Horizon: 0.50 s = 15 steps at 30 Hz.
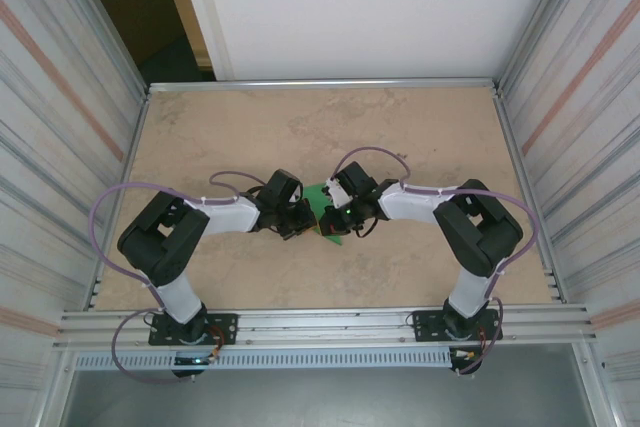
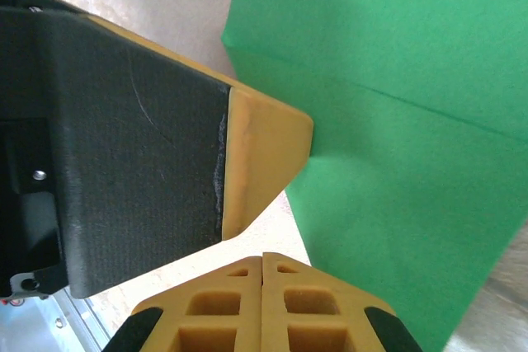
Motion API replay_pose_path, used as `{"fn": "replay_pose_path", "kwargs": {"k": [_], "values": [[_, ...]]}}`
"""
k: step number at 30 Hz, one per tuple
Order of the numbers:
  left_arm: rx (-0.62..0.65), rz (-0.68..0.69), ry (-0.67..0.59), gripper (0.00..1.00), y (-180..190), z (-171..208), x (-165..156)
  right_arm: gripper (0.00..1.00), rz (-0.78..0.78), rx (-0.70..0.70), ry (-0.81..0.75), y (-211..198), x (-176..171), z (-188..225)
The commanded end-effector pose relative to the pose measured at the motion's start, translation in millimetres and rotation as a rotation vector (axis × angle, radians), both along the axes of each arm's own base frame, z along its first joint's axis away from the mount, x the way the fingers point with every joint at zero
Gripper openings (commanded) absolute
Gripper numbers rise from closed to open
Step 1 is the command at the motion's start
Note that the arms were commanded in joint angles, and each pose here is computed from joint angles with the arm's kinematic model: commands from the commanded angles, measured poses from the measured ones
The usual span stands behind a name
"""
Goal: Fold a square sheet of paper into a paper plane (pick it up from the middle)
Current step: Third fold the triangle at the center of the table.
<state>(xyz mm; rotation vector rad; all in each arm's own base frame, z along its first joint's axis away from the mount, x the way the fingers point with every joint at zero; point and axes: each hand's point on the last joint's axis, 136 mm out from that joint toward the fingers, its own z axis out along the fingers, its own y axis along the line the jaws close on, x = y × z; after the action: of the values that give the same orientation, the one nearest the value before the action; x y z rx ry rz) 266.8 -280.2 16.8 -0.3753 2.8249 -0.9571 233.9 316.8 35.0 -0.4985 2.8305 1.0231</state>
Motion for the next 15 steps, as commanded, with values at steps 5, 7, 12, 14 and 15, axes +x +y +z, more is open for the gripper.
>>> {"fn": "replay_pose_path", "kwargs": {"k": [5,7,12,14,15], "values": [[0.176,0.008,0.128,0.05,33,-44,-30,0.01,0.015,-0.008,0.023,4,-1,-8],[0.181,0.006,0.131,0.05,33,-45,-30,0.01,0.015,-0.017,0.039,2,-3,-12],[0.181,0.004,0.132,0.05,33,-44,-30,0.01,0.012,-0.028,0.052,-3,-7,-18],[0.181,0.004,0.132,0.05,33,-44,-30,0.01,0.010,-0.030,0.058,-5,-7,-19],[0.182,0.004,0.134,0.05,33,-45,-31,0.01,0.010,-0.030,0.058,-5,-8,-19]]}}
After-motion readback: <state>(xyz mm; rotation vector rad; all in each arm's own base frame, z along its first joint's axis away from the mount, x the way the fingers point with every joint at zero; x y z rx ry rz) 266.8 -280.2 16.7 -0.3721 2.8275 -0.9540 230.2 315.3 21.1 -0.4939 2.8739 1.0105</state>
